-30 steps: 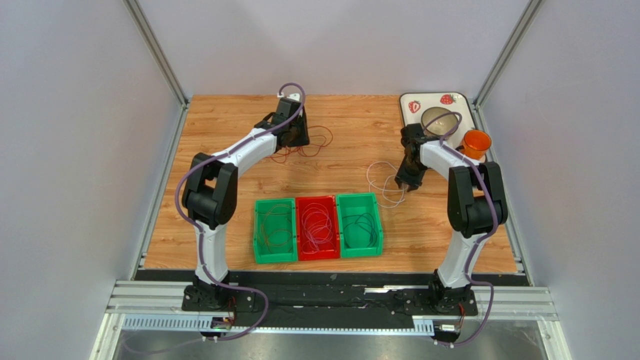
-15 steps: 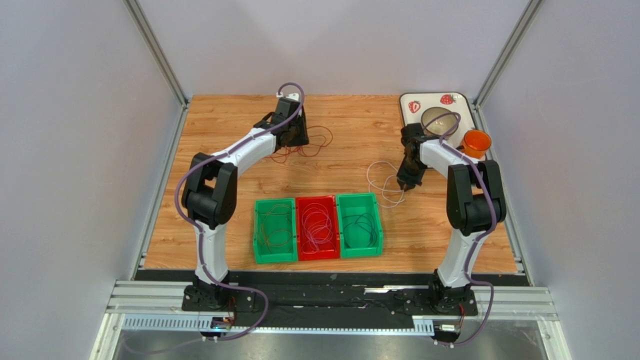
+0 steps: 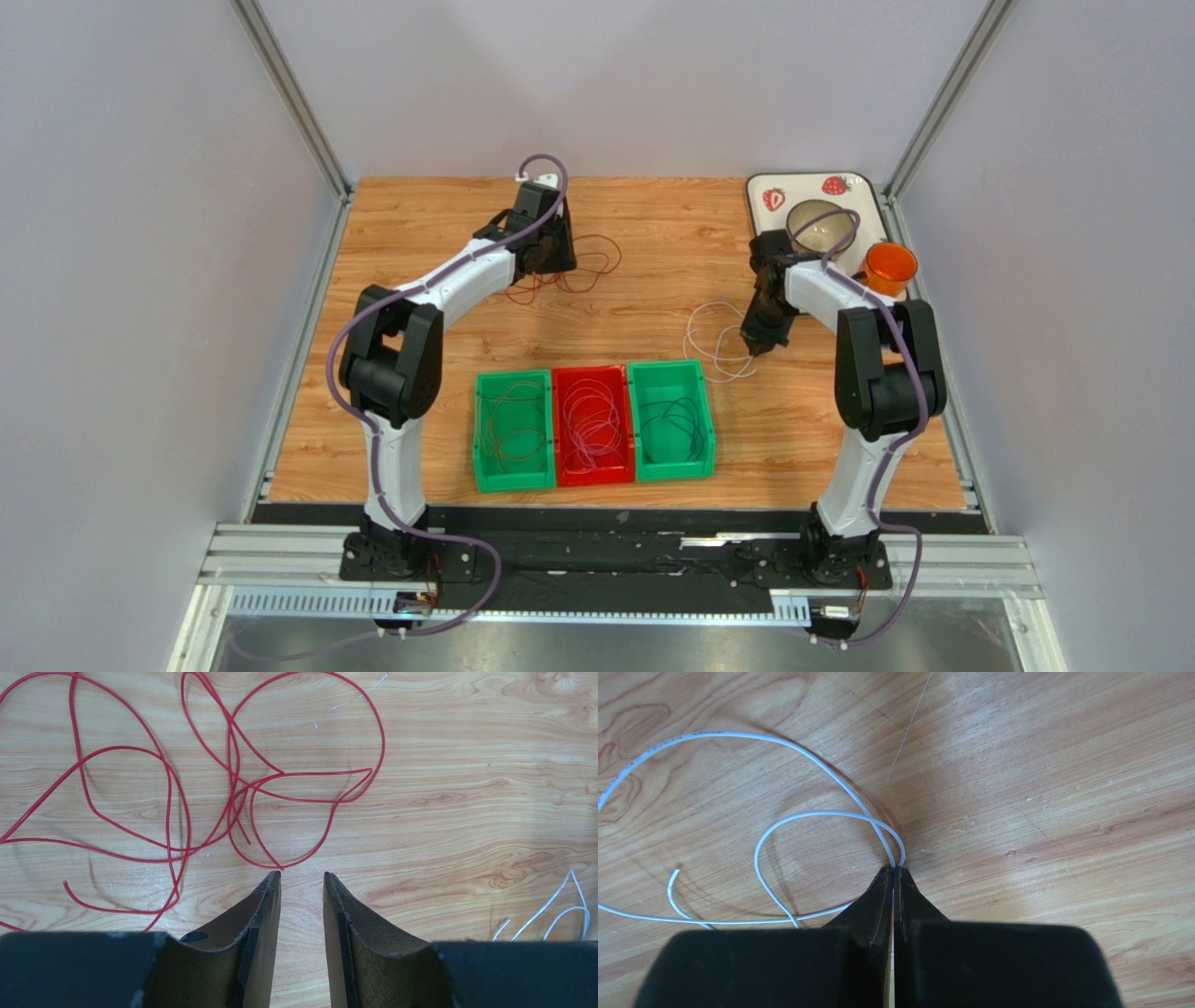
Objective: Untangle the cables
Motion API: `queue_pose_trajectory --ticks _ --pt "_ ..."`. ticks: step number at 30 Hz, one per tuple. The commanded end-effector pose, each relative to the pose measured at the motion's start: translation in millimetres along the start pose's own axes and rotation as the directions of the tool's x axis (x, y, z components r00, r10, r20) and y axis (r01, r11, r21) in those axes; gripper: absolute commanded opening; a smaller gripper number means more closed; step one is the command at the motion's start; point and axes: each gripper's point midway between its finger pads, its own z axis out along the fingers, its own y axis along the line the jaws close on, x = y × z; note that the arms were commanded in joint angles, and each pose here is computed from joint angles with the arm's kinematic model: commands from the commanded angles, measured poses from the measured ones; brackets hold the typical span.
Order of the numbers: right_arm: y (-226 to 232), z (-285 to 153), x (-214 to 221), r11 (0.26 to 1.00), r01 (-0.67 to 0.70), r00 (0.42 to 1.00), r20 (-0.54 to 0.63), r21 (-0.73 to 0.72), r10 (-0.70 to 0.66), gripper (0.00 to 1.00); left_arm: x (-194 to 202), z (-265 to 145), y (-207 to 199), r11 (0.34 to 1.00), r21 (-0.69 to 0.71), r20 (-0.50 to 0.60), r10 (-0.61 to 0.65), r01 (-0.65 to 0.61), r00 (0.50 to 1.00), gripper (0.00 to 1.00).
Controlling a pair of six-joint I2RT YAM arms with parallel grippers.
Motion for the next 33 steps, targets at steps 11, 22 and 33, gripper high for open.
queue_pose_trajectory --ticks 11,22,33 --pt "26.1 -107.2 -42.9 0.983 0.025 0.973 0.231 -0.18 0.018 0.0 -10.9 -3.5 0.7 1.0 0.009 0.029 -0.024 0.024 0.999 0.38" --pt "44.6 -188.3 -41.7 0.954 0.122 0.927 0.375 -0.274 -0.01 0.0 -18.2 -16.8 2.0 0.997 0.043 0.109 -0.068 0.063 0.992 0.77" --pt "51.8 -251.2 -13.5 0.908 0.212 0.899 0.436 -0.361 -0.037 0.0 -16.6 -14.3 2.4 0.998 0.033 0.087 -0.058 0.055 0.995 0.76"
